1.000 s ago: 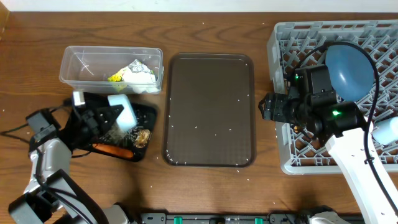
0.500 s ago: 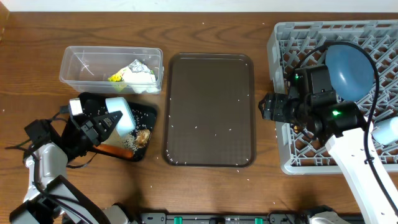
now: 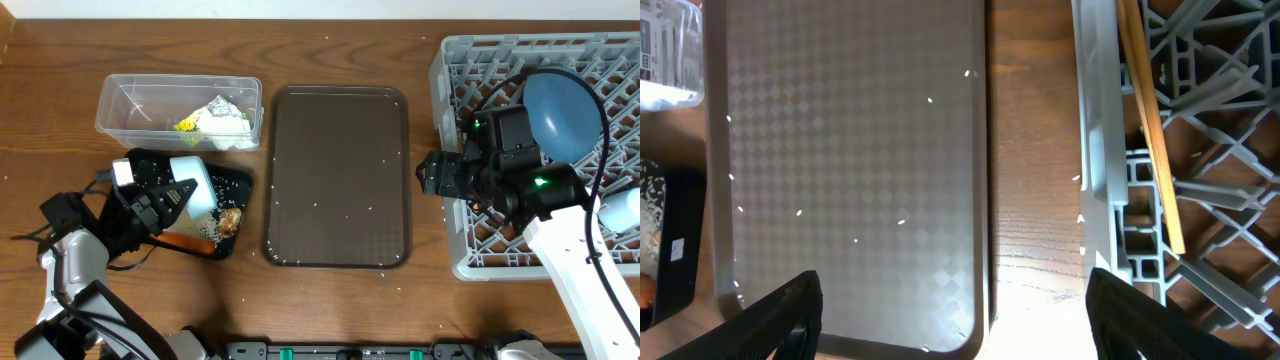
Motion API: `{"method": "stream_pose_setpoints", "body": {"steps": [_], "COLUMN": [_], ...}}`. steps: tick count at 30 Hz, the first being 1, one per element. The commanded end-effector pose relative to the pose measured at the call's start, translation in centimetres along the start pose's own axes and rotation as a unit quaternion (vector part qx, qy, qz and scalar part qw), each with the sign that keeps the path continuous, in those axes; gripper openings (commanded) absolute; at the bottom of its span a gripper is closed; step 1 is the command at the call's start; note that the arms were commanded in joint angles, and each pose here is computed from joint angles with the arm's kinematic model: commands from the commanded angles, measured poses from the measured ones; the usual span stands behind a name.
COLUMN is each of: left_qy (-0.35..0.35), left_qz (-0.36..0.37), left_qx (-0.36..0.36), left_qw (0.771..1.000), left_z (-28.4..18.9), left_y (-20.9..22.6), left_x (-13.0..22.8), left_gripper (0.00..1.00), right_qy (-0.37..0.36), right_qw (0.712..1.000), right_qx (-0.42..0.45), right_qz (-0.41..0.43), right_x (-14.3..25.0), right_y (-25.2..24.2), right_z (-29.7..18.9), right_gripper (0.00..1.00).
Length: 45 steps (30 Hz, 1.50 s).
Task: Sort waste into correct bins and load items into the dishwasher rack
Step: 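Tip the rice bowl with the left gripper to pour rice onto the black tray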
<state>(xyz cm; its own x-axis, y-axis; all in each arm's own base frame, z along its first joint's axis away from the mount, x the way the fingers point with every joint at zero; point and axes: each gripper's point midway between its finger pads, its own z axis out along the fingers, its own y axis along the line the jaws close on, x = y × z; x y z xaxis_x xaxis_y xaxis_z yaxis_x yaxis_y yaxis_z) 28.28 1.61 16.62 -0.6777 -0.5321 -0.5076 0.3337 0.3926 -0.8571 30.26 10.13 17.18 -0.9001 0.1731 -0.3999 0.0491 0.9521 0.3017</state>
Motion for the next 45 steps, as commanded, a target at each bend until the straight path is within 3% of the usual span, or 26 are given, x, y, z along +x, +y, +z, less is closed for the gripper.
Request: {"method": "stream_pose_setpoints", "body": {"steps": [1,4,6,9,10,11,15,17,19,21,26,28,30,31,35,39,42,45], "left_qy": [0.003,0.023,0.016,0.015,0.004,-0.006,0.007,0.017,0.024,0.009,0.015,0.03,0.061,0.065,0.012,0.009,0.027,0.008], "left_qz": [-0.041,-0.064,-0.096,-0.087,-0.08,-0.046,0.039,0.036,-0.011,0.008,0.02,0.013,-0.057,-0.074,0.034,0.047,0.025,0.039], "left_qx": [-0.007,-0.07,-0.062,-0.058,-0.022,0.018,0.024,0.008,-0.009,0.027,0.009,-0.027,-0.144,-0.167,0.019,0.025,-0.016,0.027], "left_qw": [0.999,0.995,0.993,0.994,0.997,0.999,0.999,0.999,1.0,1.0,1.0,0.999,0.986,0.981,0.999,0.999,0.999,0.999], "left_z": [0.0,-0.2,-0.2,-0.2,-0.1,0.0,0.7,0.8,0.8,0.8,0.8,0.8,0.0,-0.3,0.8,0.8,0.8,0.8], "left_y": [0.4,2.5,2.2,2.2,0.9,-0.4,-0.8,-0.2,0.3,-0.9,-0.2,1.0,4.9,5.6,-0.7,-0.9,0.5,-1.0], "left_x": [0.3,0.9,0.8,0.6,0.2,-0.2,0.3,0.6,0.9,0.5,0.6,1.0,2.1,2.4,0.8,0.4,1.0,0.5], "left_gripper": [0.06,0.07,0.06,0.06,0.06,0.06,0.06,0.06,0.06,0.06,0.06,0.06,0.06,0.06,0.06,0.06,0.06,0.06], "right_qy": [-0.007,-0.007,-0.005,-0.002,-0.002,-0.002,-0.001,0.0,0.0,0.0,0.0,0.001,0.001,0.001,0.0,0.0,0.001,0.0], "right_qw": [1.0,1.0,1.0,1.0,1.0,1.0,1.0,1.0,1.0,1.0,1.0,1.0,1.0,1.0,1.0,1.0,1.0,1.0], "right_qx": [0.003,0.003,0.0,0.002,0.001,0.002,0.002,0.002,0.002,0.002,0.002,0.003,0.003,0.003,0.003,0.002,0.003,0.003], "right_qz": [-0.004,-0.004,-0.004,-0.004,-0.004,-0.004,-0.004,-0.004,-0.004,-0.004,-0.004,-0.004,-0.004,-0.004,-0.004,-0.004,-0.004,-0.004], "right_x": [-0.3,-0.4,-0.3,-0.1,-0.1,-0.1,-0.1,-0.1,-0.1,-0.1,-0.1,0.0,0.0,0.0,0.0,-0.1,0.0,-0.1], "right_y": [-0.3,-0.3,-0.2,-0.2,-0.2,-0.3,-0.3,-0.3,-0.3,-0.3,-0.3,-0.3,-0.3,-0.3,-0.3,-0.3,-0.3,-0.3], "right_z": [-0.3,-0.3,-0.3,-0.3,-0.3,-0.3,-0.3,-0.3,-0.3,-0.3,-0.3,-0.3,-0.3,-0.3,-0.3,-0.3,-0.3,-0.3], "right_gripper": [0.78,0.78,0.78,0.78,0.78,0.78,0.78,0.78,0.78,0.78,0.78,0.79,0.79,0.79,0.79,0.79,0.79,0.79]}}
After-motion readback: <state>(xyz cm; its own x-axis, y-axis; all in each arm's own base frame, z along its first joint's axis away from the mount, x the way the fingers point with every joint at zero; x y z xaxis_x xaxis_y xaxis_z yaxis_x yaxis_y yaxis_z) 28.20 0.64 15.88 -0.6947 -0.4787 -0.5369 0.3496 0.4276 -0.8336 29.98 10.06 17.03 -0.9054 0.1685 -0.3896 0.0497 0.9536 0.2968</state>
